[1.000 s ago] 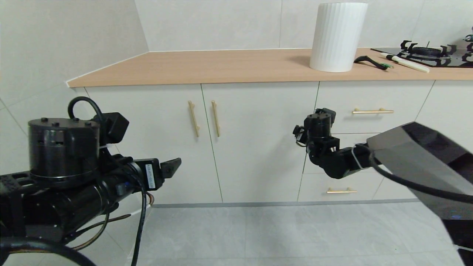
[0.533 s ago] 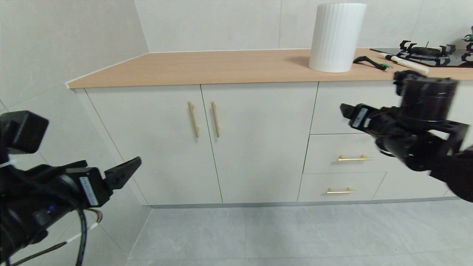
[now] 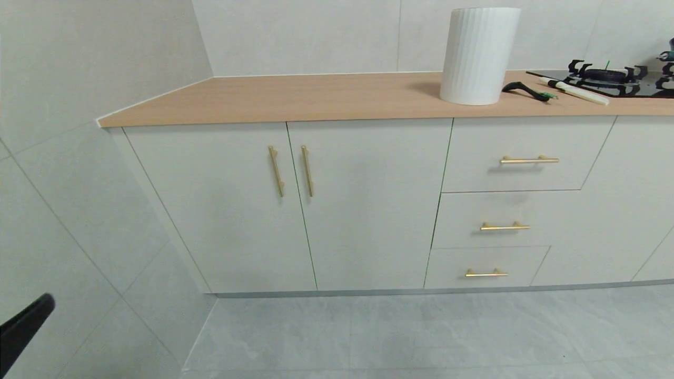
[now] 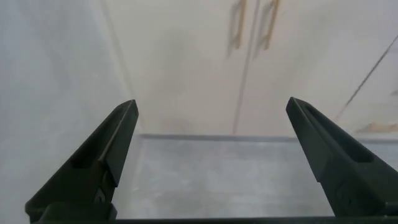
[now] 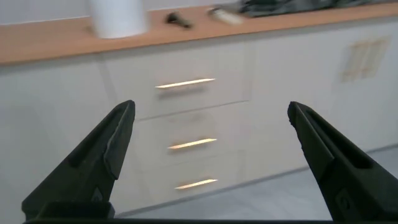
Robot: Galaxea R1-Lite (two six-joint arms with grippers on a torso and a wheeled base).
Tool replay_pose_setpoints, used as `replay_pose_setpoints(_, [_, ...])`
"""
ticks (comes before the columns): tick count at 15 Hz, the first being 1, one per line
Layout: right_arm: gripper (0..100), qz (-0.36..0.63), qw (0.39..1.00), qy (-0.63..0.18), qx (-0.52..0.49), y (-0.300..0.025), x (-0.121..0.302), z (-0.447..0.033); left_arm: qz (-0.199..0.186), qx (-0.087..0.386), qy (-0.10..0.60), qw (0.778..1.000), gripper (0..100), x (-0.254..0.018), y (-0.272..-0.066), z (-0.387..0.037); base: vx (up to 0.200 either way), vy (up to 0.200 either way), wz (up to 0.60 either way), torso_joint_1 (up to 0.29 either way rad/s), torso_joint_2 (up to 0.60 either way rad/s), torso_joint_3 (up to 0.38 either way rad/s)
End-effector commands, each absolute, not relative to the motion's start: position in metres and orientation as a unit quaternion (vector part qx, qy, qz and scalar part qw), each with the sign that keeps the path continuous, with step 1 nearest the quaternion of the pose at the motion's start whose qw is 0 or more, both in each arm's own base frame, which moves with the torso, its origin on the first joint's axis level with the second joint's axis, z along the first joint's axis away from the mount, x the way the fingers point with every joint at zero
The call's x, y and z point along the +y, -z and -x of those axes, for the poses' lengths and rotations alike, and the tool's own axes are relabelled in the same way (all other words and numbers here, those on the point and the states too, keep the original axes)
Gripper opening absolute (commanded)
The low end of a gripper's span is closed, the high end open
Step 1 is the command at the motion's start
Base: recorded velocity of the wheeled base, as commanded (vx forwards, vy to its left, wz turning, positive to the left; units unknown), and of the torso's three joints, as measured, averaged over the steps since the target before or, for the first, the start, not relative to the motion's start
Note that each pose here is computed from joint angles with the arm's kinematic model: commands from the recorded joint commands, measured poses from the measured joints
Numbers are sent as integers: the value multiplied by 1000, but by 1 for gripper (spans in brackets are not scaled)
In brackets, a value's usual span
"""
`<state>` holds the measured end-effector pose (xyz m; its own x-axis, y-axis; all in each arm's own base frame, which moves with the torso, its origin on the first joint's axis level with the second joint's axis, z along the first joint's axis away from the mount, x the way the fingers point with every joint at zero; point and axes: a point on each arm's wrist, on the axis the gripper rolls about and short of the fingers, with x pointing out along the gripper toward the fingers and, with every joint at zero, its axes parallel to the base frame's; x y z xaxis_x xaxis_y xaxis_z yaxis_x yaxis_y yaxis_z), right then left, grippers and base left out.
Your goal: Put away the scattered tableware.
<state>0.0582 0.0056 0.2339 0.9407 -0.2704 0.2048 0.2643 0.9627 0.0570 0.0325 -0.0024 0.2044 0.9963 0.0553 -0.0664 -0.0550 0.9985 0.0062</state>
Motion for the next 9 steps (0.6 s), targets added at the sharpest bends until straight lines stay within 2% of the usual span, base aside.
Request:
replay_pose_setpoints(1, [100,41,964,223,-137,-177,-15,31,-16,-14,-62,998,100,15,-182,24,0,0,0,0,0,0])
replay_pose_setpoints(3, [100,47,966,226,-116,-159,-16,40,-24,-20,-73,997,100,17,-171,40,0,0,0,0,0,0])
replay_pose_setpoints(6, [100,65,946,305,-92,-139,-13,41,-53,-13,-125,991,100,15,-152,48,0,0,0,0,0,0])
replay_pose_setpoints(9, [100,73,947,304,-77,-119,-12,40,-34,-16,-191,981,100,11,-140,45,0,0,0,0,0,0])
